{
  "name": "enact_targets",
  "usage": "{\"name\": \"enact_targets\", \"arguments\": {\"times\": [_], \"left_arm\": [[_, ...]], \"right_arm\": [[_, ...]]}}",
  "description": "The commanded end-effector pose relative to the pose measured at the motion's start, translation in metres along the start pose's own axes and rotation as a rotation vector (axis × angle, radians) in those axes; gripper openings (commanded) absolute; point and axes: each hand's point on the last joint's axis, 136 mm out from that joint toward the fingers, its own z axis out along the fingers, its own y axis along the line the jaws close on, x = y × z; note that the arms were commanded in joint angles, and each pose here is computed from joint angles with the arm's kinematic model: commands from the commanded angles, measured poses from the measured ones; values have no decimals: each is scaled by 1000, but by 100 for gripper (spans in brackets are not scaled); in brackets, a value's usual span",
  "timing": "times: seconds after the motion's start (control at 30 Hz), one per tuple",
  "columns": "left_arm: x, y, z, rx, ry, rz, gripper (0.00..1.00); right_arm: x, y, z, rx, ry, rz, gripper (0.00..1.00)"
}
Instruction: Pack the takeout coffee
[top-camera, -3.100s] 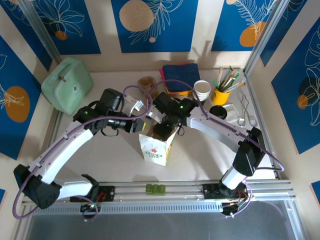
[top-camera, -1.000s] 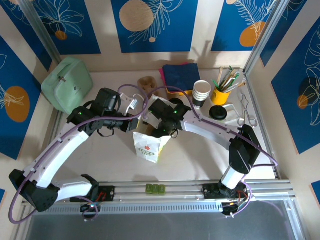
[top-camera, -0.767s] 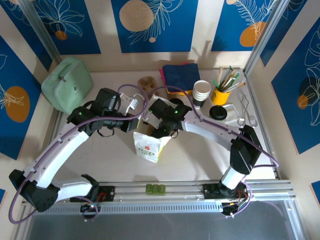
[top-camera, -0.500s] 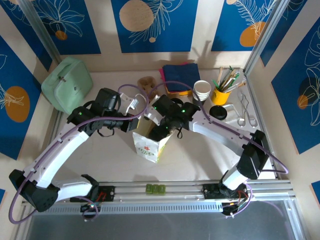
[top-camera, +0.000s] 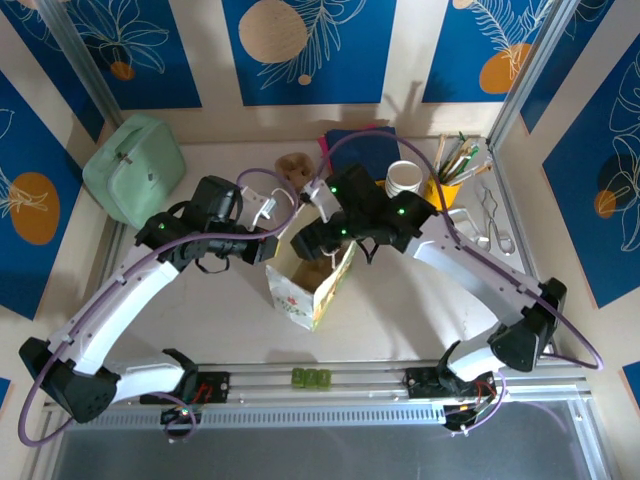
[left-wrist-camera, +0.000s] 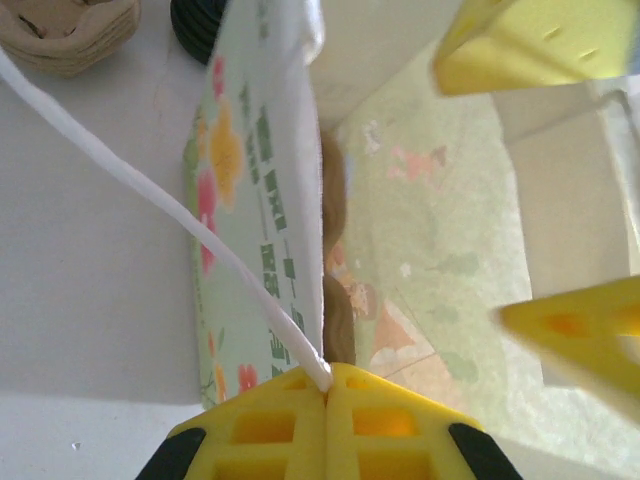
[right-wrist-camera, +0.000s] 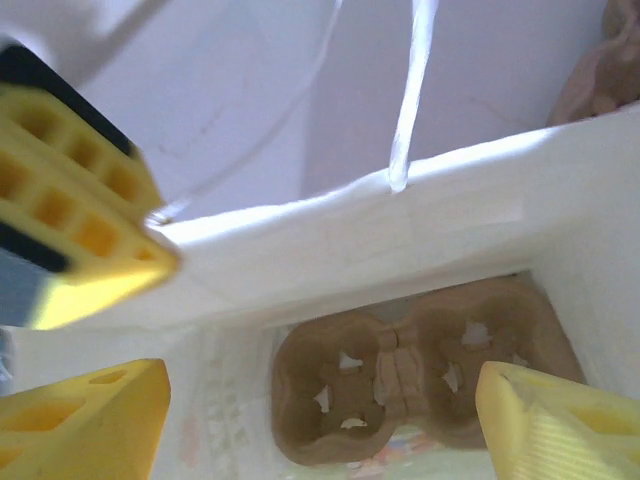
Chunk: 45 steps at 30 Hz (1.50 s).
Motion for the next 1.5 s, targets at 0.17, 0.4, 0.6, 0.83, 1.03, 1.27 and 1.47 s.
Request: {"name": "enact_targets", "arguments": {"times": [0.17, 0.4, 0.6, 0.83, 1.03, 1.27, 1.47], "left_arm": [[-3, -8, 0, 39, -1, -15, 0], [-4, -10, -3, 43, -19, -16, 23], [-15, -13, -16, 28, -72, 2, 46], [-30, -20, -46, 7, -179, 39, 56], [-27, -23, -53, 19, -197, 43, 56], [-19, -21, -53, 14, -194, 42, 56], [-17, -20, -54, 5, -192, 48, 56]], "right_arm": [[-13, -5, -56, -9, -103, 253, 82], [19, -59, -81, 212, -128, 600, 80], [43, -69, -75, 277, -43, 716, 78], [51, -73, -48, 285, 50, 759, 74], [44, -78, -28, 278, 91, 780, 68], [41, -80, -11, 239, 126, 792, 55], [34, -72, -14, 201, 99, 755, 29]]}}
